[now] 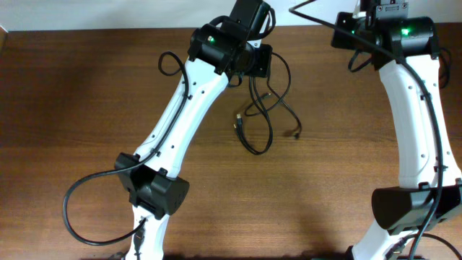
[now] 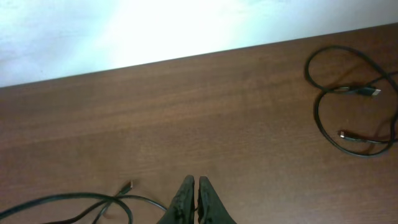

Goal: Untangle cables

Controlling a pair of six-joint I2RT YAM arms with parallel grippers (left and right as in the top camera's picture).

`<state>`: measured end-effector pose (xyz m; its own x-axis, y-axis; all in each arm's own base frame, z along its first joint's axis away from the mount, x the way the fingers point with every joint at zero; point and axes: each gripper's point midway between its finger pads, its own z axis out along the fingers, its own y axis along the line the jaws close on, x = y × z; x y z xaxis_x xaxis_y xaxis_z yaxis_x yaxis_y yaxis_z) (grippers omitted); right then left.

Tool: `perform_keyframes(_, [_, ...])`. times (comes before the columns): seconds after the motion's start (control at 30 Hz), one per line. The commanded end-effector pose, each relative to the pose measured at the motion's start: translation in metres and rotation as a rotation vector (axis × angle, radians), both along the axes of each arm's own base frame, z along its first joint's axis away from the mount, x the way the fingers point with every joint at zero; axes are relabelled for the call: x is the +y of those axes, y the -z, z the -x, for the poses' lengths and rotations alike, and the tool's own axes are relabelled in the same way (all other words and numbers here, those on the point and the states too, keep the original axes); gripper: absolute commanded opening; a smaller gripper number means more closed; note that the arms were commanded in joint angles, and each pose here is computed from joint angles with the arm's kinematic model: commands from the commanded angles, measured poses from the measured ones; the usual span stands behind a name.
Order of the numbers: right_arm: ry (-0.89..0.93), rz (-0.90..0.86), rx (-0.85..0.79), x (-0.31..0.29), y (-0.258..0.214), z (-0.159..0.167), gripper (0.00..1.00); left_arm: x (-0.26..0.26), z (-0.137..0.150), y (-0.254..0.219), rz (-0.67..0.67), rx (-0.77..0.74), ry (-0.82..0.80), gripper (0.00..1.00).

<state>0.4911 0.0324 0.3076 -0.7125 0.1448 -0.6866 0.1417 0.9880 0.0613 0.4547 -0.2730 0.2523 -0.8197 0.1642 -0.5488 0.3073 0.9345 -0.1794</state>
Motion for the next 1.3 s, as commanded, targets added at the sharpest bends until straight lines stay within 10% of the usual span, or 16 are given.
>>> perform_keyframes(0.0, [-0.011, 0.024, -0.044, -0.003, -0.021, 0.005, 0.04, 0.0, -0.005, -0.013, 0.035, -0.032, -0.013, 0.13])
perform_keyframes(0.13, [-0.011, 0.024, -0.044, -0.003, -0.021, 0.005, 0.04, -0.001, -0.006, -0.019, 0.043, -0.047, -0.012, 0.19])
perform_keyframes(0.17, [-0.011, 0.024, -0.044, -0.003, -0.021, 0.005, 0.04, 0.0, -0.005, -0.018, 0.041, -0.043, -0.012, 0.0])
perform_keyframes(0.33, [-0.019, 0.033, -0.038, -0.003, -0.02, 0.006, 0.04, 0.003, -0.005, -0.02, 0.032, -0.049, -0.021, 0.0])
perform_keyframes(0.8, [-0.153, -0.074, 0.021, 0.027, -0.003, 0.009, 0.04, 0.087, 0.045, -0.198, 0.083, -0.419, -0.181, 0.0])
perform_keyframes(1.1, [-0.367, -0.044, 0.218, 0.102, 0.092, -0.005, 0.05, 0.111, 0.043, -0.195, -0.012, -0.437, -0.272, 0.0])
perform_keyframes(1.17, [-0.426, -0.049, 0.268, 0.123, 0.117, -0.005, 0.11, 0.114, 0.042, -0.195, -0.017, -0.438, -0.282, 0.0])
perform_keyframes(1.27, [-0.53, -0.016, 0.3, 0.152, 0.146, -0.005, 0.63, 0.118, 0.041, -0.194, -0.023, -0.432, -0.291, 0.0])
